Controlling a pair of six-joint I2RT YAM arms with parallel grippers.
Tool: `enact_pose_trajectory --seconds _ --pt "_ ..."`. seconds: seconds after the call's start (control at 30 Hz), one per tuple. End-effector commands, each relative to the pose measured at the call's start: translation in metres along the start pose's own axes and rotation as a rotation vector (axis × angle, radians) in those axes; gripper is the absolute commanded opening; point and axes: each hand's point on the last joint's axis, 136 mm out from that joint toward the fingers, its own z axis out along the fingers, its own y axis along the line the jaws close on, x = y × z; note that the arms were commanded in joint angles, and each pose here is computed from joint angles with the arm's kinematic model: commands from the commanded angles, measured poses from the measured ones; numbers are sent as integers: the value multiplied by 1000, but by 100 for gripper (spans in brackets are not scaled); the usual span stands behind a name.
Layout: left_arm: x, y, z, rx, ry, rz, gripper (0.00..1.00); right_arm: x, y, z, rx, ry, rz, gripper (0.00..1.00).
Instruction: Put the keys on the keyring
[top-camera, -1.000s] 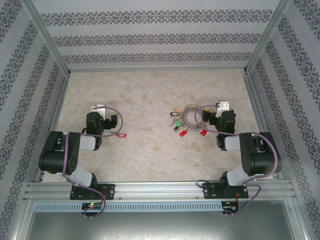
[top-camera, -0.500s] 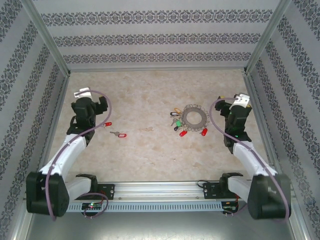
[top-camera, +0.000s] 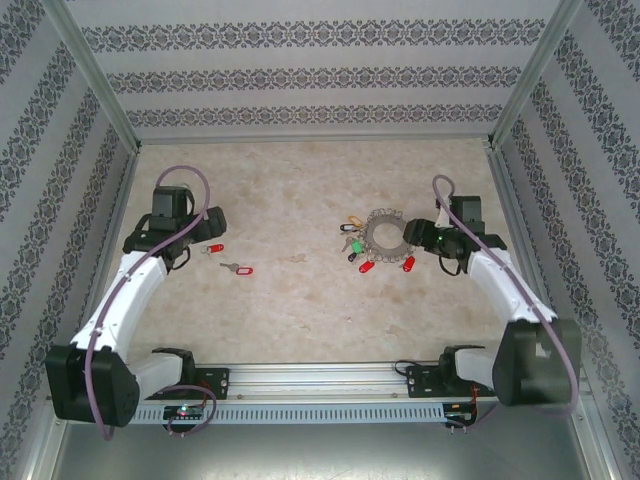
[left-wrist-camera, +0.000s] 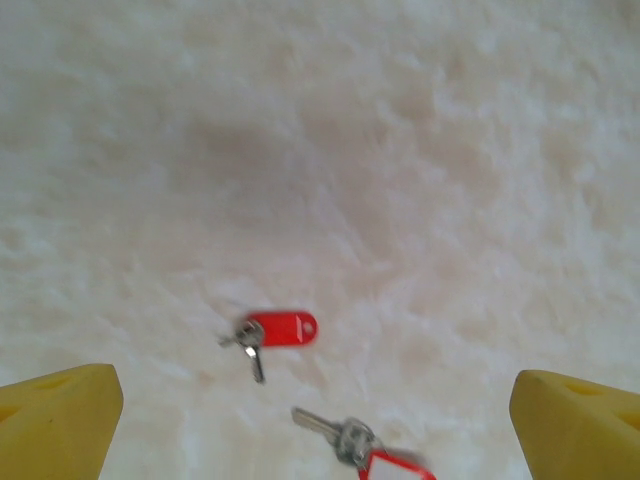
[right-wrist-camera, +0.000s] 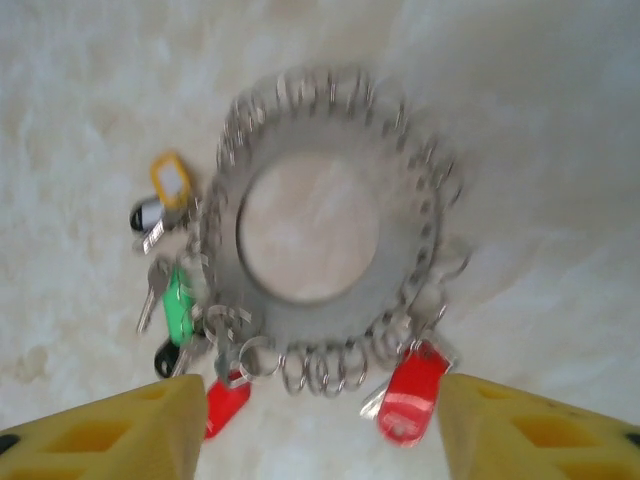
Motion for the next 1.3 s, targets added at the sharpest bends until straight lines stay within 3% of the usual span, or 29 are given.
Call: enact_pose_trajectory --seconds 0.0,0.23,0.47,1.27 --pt "31 -18 7 118 129 27 100 36 16 7 -78 196 27 56" --pt "27 -15 7 97 125 24 100 56 14 28 2 279 -9 42" --pt "16 -6 -3 47 51 24 100 46 5 44 14 341 15 32" --pt "15 -1 -8 19 40 14 100 51 4 65 15 422 22 22"
